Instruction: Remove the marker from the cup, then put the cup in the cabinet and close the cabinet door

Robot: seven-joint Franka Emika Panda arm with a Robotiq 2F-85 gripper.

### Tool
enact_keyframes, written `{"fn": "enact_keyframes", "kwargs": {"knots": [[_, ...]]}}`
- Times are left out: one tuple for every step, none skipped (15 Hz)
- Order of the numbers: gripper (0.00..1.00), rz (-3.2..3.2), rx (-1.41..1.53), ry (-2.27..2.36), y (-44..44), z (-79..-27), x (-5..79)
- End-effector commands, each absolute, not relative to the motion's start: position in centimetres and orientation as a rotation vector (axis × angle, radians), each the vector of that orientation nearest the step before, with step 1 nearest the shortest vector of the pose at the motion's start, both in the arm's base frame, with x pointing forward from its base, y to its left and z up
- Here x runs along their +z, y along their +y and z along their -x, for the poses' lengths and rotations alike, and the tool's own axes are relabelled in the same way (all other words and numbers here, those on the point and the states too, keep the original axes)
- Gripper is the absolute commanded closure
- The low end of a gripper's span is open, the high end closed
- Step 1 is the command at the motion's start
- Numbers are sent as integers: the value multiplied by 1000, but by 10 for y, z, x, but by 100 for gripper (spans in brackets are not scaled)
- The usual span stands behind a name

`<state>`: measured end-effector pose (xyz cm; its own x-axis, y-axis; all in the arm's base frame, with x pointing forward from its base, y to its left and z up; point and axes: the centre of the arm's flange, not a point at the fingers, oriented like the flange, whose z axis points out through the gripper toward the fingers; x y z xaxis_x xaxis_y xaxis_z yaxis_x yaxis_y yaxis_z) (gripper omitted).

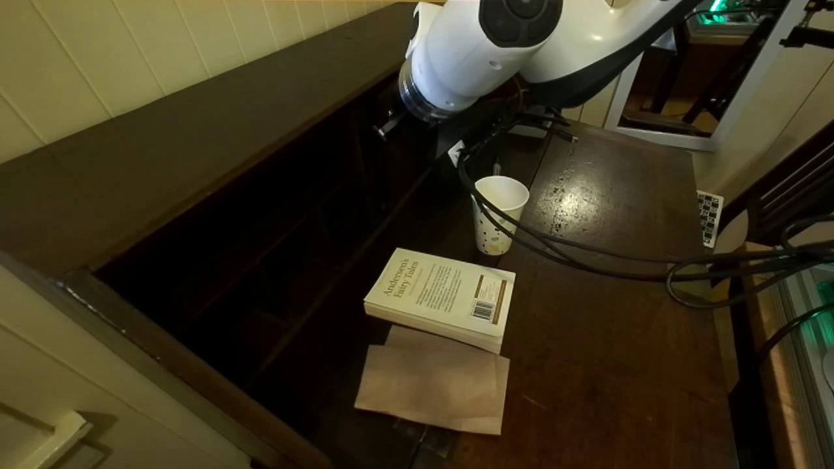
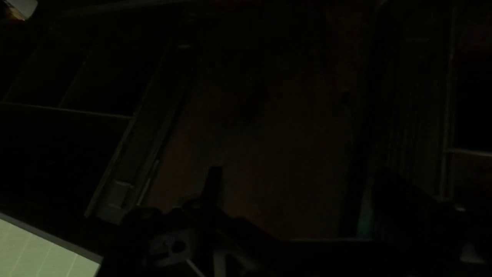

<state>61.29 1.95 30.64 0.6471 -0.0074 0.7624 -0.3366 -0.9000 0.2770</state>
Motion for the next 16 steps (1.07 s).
{"fn": "enact_keyframes", "kwargs": {"knots": [[0,-2451,1171,-271,15,-621,298],[0,-2448,1161,-276,15,-620,299],[0,-2445,1151,-281,14,-619,300],[0,-2442,1137,-287,13,-617,302],[0,-2441,1128,-290,13,-615,304],[0,-2434,1121,-294,12,-614,305],[0,-2427,1118,-299,11,-613,306],[0,-2422,1118,-301,10,-614,305],[0,-2412,1118,-305,9,-614,305],[0,-2407,1115,-308,8,-615,305],[0,-2405,1111,-308,8,-614,305],[0,-2410,1096,-300,8,-613,306],[0,-2411,1087,-296,7,-612,308],[0,-2418,1071,-285,6,-610,310],[0,-2420,1054,-278,6,-609,312],[0,-2421,1037,-266,5,-606,315]]}}
